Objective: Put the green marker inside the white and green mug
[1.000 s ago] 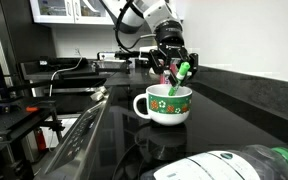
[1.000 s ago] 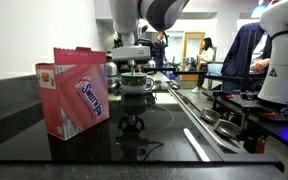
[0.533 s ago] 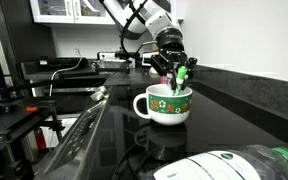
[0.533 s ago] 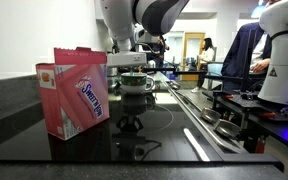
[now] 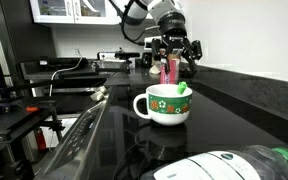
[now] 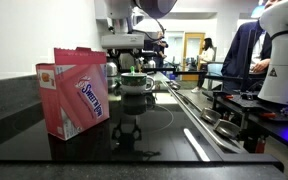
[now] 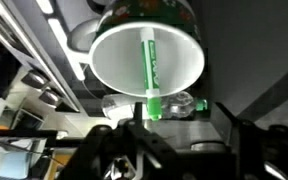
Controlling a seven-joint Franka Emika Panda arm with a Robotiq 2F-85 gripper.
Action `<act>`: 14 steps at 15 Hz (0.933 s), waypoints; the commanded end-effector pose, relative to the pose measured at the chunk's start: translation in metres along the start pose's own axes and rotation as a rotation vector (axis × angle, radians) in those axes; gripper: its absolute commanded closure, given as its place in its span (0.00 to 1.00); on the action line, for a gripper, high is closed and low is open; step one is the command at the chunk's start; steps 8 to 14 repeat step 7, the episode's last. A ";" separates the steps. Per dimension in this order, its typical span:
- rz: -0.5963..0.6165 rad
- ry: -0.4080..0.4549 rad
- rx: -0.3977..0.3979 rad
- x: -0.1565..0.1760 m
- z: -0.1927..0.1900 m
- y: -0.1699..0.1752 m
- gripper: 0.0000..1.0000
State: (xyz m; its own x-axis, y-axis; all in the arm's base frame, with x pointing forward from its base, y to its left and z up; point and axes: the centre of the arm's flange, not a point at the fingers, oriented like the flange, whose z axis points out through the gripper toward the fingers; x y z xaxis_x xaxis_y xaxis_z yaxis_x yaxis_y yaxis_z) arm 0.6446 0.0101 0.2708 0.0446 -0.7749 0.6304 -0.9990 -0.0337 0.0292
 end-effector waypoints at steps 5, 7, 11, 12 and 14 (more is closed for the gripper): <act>-0.185 -0.268 0.131 0.076 -0.020 0.037 0.00; -0.263 -0.322 0.170 0.083 -0.022 0.043 0.00; -0.263 -0.322 0.170 0.083 -0.022 0.043 0.00; -0.263 -0.322 0.170 0.083 -0.022 0.043 0.00; -0.263 -0.322 0.170 0.083 -0.022 0.043 0.00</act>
